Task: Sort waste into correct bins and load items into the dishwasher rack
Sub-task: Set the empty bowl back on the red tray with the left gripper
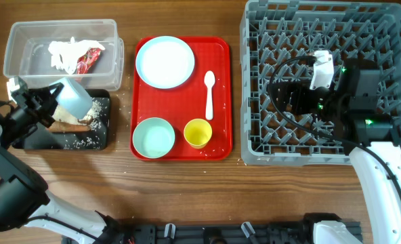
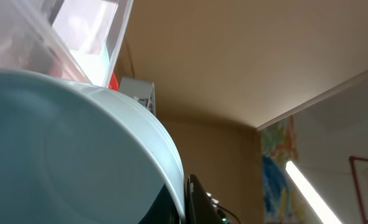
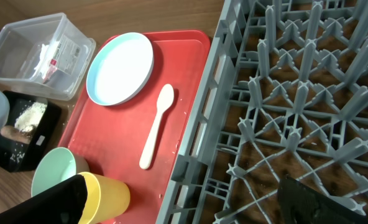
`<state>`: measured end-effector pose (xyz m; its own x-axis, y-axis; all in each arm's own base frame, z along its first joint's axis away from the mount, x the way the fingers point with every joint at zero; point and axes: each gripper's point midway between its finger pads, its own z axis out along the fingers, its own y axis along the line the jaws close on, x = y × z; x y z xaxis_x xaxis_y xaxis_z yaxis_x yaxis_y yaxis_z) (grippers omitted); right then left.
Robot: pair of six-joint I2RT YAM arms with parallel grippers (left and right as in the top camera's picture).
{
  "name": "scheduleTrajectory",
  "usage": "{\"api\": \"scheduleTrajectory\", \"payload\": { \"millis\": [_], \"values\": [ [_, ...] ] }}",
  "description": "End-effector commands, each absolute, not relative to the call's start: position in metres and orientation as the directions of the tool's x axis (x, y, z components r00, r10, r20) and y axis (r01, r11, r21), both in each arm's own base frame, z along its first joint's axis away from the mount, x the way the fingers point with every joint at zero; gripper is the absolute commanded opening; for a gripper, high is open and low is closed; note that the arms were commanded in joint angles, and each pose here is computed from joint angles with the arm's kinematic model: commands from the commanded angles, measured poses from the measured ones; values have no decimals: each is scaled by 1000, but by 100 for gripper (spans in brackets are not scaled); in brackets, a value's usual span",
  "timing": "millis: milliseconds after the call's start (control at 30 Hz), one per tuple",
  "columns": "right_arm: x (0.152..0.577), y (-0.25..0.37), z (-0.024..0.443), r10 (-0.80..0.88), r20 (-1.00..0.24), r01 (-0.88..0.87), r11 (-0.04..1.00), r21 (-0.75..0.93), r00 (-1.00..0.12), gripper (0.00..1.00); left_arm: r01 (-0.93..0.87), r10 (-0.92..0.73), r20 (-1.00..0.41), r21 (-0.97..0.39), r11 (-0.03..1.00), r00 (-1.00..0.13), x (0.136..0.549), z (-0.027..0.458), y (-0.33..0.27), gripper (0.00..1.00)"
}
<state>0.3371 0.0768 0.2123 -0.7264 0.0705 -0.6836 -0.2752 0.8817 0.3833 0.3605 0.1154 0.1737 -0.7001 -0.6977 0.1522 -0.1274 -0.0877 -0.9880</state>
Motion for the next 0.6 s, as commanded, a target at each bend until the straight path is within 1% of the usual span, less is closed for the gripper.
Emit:
{"api": "scheduleTrajectory", "payload": {
  "millis": [0,33,67,133,167,233,267,300,333,367,400,433,467,500,567],
  "values": [
    [341,77,217,79,-689,-271,882,385,-720,100,-161,-688,234,-972,-170,-688,358,180,115,4],
    [342,76,217,80,-691,-270,884,382,-718,100,-169,-680,243,-970,-175,-692,357,183,110,4],
    [342,75,217,80,-693,-268,886,379,-716,100,-150,-669,212,-977,-149,-712,358,188,101,4],
    [343,75,219,80,-699,-271,886,377,-711,100,-94,-620,125,-992,-82,-775,362,203,70,4],
    [344,75,219,80,-700,-272,886,376,-709,100,-44,-583,59,-998,-38,-810,365,210,51,4],
    [344,75,219,79,-701,-273,886,376,-709,100,33,-480,-65,-997,73,-875,370,214,7,4],
    [344,75,219,80,-700,-272,886,376,-709,100,45,-396,-112,-984,174,-911,374,206,-26,4],
    [344,75,219,80,-700,-272,886,376,-709,100,33,-345,-122,-967,251,-930,376,196,-47,4],
    [344,75,219,80,-700,-272,886,376,-709,100,18,-300,-135,-933,360,-944,381,180,-69,4],
    [344,75,219,80,-700,-272,886,376,-709,100,45,-241,-186,-870,491,-953,386,162,-91,4],
    [344,75,219,80,-700,-272,886,377,-709,100,79,-165,-249,-743,664,-954,391,134,-111,4],
    [344,75,219,79,-699,-272,886,377,-710,100,96,-112,-283,-628,772,-953,393,116,-119,4],
    [344,75,218,80,-696,-270,885,378,-714,100,118,-41,-315,-469,875,-948,392,97,-128,4],
    [344,75,216,80,-692,-268,886,380,-718,100,137,14,-336,-347,928,-942,390,88,-135,4],
    [345,75,209,80,-672,-258,885,388,-736,100,182,117,-362,-152,971,-925,383,76,-154,4]
  ]
}}
